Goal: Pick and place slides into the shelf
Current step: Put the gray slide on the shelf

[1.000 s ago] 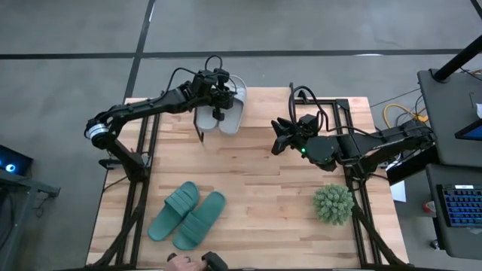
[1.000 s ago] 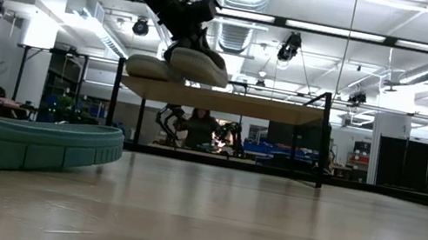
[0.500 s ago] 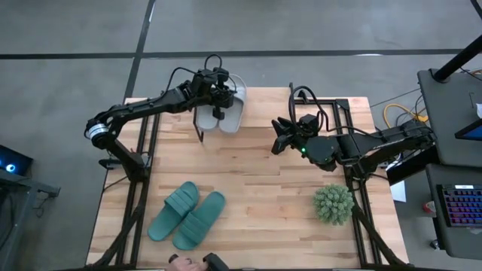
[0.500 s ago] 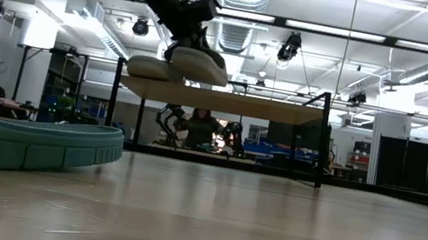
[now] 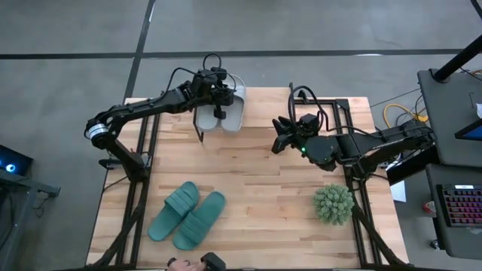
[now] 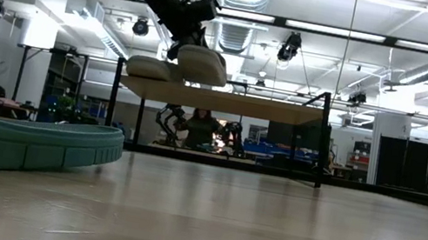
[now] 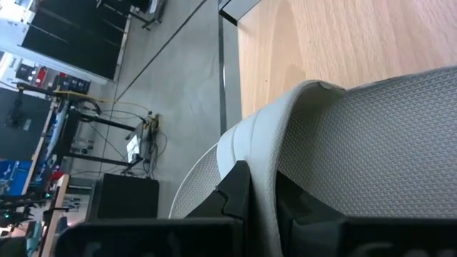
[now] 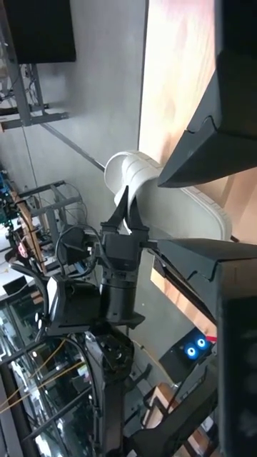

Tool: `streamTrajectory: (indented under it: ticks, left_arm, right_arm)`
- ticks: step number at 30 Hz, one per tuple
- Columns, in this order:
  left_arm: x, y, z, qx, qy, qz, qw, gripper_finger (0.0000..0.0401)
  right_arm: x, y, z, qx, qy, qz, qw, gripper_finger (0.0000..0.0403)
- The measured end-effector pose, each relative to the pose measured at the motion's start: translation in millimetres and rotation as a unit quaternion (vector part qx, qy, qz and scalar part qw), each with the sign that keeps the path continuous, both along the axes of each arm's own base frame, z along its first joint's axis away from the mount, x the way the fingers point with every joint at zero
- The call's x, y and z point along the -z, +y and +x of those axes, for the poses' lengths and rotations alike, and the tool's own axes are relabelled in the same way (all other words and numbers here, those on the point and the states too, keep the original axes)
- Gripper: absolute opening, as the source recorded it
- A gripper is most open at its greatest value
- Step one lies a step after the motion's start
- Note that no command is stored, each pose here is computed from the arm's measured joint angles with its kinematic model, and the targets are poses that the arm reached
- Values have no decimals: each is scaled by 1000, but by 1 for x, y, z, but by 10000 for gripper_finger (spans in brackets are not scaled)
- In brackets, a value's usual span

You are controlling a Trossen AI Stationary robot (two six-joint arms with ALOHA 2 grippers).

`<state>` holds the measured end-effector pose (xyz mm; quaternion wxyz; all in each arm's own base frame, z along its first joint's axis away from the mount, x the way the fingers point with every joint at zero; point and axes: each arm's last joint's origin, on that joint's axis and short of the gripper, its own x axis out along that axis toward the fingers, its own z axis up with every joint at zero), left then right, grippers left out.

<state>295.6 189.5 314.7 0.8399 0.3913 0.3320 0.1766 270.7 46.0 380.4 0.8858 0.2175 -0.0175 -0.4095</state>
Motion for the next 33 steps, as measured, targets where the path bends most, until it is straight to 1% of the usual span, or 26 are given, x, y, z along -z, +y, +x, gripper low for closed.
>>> streamTrajectory:
  ticks: [11,21,33]
  left_arm:
    - [0,1,0,-9,-2,3,1000,1]
    - [0,1,0,-11,-4,5,1000,41]
    - [-3,-1,2,-7,-2,8,1000,48]
  right_arm:
    - [0,0,0,0,0,0,1000,112]
    - [0,0,0,0,-1,1,1000,108]
    - [0,0,0,0,-1,1,1000,106]
